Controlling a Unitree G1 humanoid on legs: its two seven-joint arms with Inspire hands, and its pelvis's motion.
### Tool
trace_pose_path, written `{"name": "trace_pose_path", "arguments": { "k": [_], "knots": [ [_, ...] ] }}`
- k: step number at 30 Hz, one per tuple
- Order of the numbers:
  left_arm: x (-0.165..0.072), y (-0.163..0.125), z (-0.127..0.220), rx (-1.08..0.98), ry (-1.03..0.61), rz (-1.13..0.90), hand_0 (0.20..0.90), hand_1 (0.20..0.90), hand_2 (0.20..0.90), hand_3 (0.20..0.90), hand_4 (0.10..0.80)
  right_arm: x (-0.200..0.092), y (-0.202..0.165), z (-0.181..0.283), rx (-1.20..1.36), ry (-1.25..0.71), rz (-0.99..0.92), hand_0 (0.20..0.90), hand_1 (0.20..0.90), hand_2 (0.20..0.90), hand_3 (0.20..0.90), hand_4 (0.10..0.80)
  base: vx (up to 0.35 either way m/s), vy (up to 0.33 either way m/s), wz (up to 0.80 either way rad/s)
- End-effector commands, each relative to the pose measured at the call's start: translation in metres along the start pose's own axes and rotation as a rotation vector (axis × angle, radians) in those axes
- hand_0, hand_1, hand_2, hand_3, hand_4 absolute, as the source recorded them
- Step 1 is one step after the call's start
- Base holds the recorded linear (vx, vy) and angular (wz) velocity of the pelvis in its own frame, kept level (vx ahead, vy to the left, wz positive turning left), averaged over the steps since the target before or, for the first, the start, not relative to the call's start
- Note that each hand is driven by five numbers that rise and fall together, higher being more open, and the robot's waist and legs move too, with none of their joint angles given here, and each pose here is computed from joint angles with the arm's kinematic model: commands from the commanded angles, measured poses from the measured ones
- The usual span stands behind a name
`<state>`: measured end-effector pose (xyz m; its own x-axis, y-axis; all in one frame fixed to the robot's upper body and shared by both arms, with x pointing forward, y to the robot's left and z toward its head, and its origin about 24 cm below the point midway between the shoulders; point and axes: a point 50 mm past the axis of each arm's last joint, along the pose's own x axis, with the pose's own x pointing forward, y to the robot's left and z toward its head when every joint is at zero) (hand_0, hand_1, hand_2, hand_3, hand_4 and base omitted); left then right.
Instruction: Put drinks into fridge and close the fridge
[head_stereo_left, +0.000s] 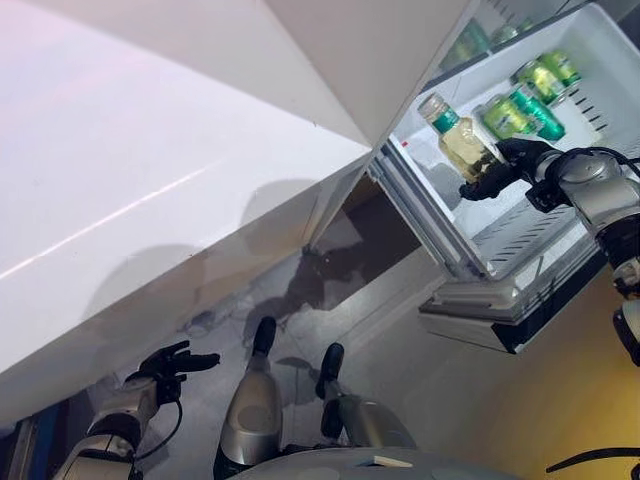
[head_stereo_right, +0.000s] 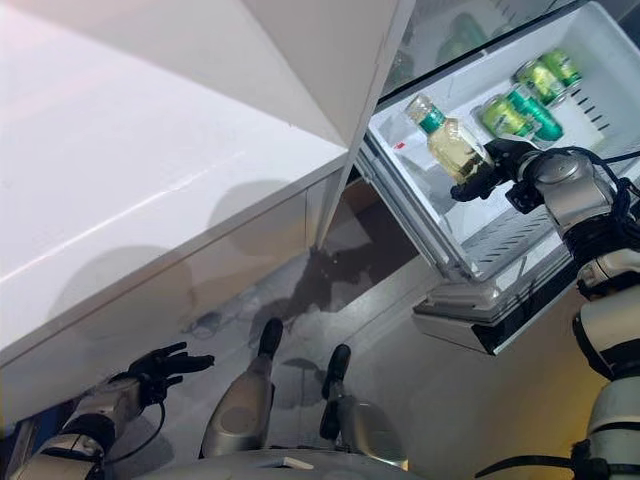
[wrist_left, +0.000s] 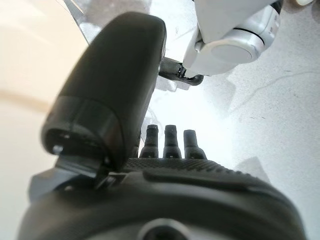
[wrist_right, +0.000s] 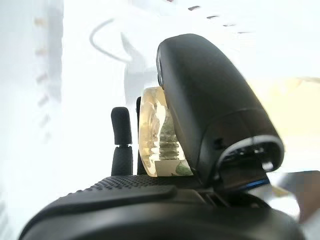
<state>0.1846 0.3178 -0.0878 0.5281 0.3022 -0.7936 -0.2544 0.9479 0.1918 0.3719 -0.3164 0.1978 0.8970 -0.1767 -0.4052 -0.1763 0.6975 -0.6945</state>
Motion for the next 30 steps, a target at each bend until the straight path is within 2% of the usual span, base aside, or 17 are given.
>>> {"name": "trace_pose_path", "arguments": {
  "k": [1, 14, 30],
  "knots": [
    [-0.006, 0.023, -0.012, 0.048, 0.027, 0.047, 0.900, 0.900, 0.900, 0.900, 0.800, -0.034, -0.068, 0.047, 0.086, -0.140, -0.234, 0.300, 0.300, 0.300, 0.200, 0.100, -0.050, 0.009, 0.10],
    [-0.005, 0.019, -0.006, 0.056, 0.003, 0.020, 0.900, 0.900, 0.900, 0.900, 0.800, -0.023, -0.062, 0.018, 0.047, 0.049, -0.173, 0.300, 0.300, 0.300, 0.200, 0.100, -0.016, 0.003, 0.02],
    [-0.007, 0.025, -0.009, 0.090, 0.005, 0.021, 0.900, 0.900, 0.900, 0.900, 0.800, -0.019, -0.047, -0.026, 0.094, 0.331, 0.005, 0.300, 0.300, 0.300, 0.200, 0.100, 0.005, -0.014, 0.02]
  ]
}}
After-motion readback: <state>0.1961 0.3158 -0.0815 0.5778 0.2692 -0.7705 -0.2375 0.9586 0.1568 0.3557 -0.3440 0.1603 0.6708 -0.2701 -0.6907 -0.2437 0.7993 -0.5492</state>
